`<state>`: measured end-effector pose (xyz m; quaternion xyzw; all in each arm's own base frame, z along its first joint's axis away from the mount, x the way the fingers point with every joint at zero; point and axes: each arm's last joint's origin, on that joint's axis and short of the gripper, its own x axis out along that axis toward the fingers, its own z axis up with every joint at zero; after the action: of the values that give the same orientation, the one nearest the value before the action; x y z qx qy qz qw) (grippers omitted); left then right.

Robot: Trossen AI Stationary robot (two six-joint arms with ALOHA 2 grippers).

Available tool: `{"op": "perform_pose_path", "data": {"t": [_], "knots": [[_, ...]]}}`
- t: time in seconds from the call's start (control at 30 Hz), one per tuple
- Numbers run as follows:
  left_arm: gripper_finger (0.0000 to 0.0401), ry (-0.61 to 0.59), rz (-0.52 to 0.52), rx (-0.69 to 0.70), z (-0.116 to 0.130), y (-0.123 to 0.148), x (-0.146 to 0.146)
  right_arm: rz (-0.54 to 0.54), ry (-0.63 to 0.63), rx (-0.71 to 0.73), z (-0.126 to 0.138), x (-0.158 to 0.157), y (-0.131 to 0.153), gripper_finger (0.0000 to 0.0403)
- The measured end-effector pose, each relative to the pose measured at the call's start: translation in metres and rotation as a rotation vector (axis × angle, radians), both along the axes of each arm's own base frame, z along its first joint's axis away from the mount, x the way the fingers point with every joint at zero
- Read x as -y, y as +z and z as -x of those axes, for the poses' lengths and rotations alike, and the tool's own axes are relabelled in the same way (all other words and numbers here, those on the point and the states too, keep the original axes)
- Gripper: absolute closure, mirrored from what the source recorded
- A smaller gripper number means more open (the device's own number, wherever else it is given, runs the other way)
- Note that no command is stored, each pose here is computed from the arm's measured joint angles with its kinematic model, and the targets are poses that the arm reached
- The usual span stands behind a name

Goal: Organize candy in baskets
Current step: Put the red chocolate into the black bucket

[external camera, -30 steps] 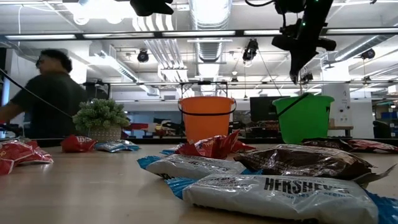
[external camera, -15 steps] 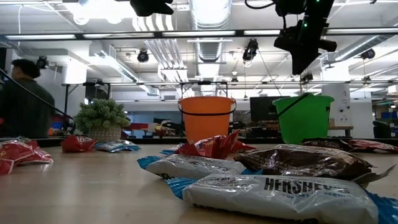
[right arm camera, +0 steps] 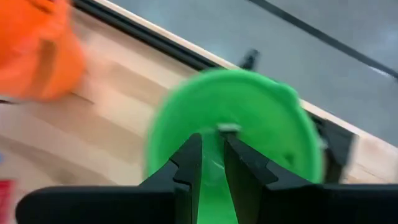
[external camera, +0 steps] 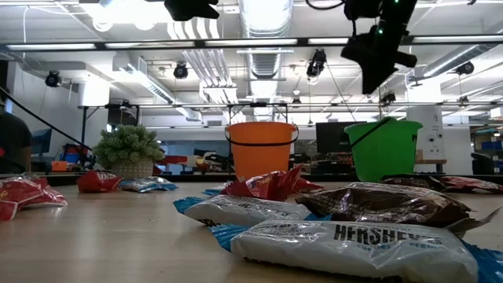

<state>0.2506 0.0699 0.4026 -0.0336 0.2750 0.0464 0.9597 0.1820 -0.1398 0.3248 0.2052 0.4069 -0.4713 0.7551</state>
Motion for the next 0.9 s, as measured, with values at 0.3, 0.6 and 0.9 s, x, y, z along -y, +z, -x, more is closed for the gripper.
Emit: {"op": "perform_pose_path", "data": {"t": [0.3,0.6,0.9], "knots": [[0.0236,-0.007,0.004,-0.007,0.0,-0.001,0.0,-0.013,0.146,0.255,-0.014,0.003,0.026,0.0343],[0.0237,-0.041,0.024,-0.002,0.0,-0.001,0.001,-0.096,0.27,0.326,-0.018,0.0,0.036,0.0262],[0.0237,-0.037,0.02,0.002,0.002,0.005,0.002,-0.264,0.182,0.298,-0.021,0.0,0.021,0.0177]]}}
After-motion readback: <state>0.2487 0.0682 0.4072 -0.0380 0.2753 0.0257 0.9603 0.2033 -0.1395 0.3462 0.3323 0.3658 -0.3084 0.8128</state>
